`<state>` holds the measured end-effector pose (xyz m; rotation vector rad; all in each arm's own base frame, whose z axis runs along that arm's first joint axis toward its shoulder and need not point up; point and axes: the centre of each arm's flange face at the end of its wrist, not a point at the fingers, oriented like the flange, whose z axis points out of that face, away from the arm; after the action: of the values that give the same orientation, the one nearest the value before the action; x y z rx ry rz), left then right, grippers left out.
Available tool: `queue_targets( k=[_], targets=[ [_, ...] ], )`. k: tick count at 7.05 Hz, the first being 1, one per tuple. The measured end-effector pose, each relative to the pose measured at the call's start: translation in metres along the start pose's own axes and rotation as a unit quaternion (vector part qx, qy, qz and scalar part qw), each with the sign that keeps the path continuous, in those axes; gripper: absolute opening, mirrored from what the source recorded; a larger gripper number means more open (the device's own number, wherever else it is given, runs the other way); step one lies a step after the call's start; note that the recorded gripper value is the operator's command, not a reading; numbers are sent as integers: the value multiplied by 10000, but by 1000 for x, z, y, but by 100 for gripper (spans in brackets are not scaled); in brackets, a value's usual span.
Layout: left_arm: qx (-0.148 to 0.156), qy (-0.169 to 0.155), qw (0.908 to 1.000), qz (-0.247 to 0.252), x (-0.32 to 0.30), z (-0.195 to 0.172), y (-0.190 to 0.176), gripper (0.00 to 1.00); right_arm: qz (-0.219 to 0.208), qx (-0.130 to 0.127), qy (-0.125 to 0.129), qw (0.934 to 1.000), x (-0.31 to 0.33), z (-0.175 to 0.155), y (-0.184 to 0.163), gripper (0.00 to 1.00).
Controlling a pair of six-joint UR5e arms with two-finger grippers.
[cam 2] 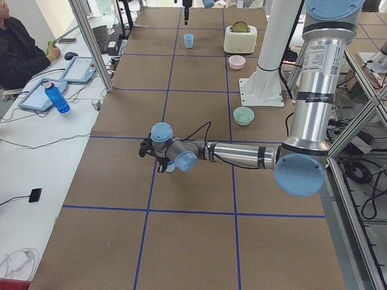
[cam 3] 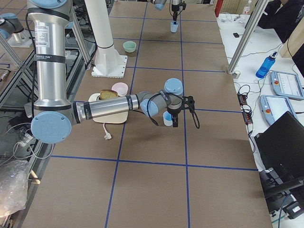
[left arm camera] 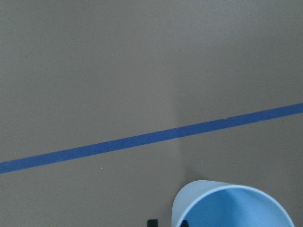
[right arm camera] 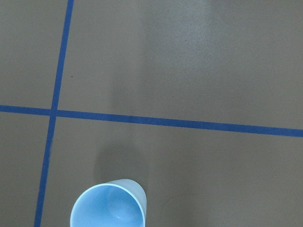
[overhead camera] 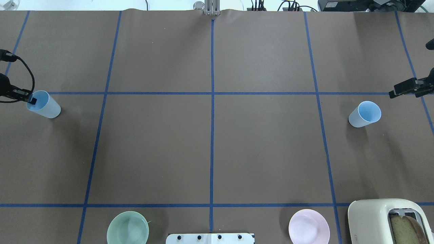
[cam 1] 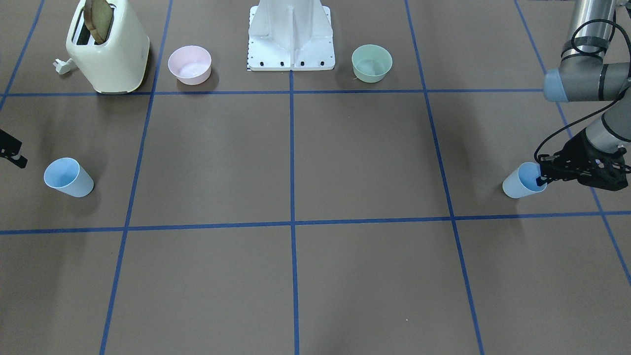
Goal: Stack blue cups with both arms
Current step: 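Close the left gripper on its light-blue cup rim while right gripper grasps its cup, then carry the cup with the left gripper toward table center while right gripper lifts its cup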
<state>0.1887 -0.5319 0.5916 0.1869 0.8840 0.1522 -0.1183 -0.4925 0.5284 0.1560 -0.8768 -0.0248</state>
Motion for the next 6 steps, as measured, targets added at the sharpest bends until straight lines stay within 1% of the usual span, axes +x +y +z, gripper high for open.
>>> queue_targets(
  k=[2,3,4,6],
  targets=[
    [20,89,9999,52,13,-5,-4,0,12,-13,11,10000,2,1,2,100],
    [30,190,9998,21,28,-13,-11,0,22,-30,35,10000,3,3,3,100],
    [38,297,9995,-122,49,-25,-23,0,8,-48,99,9999,2,9,4,100],
    [113,513,9970,-572,103,-49,-47,0,-73,-119,258,9996,-6,29,8,100]
  ],
)
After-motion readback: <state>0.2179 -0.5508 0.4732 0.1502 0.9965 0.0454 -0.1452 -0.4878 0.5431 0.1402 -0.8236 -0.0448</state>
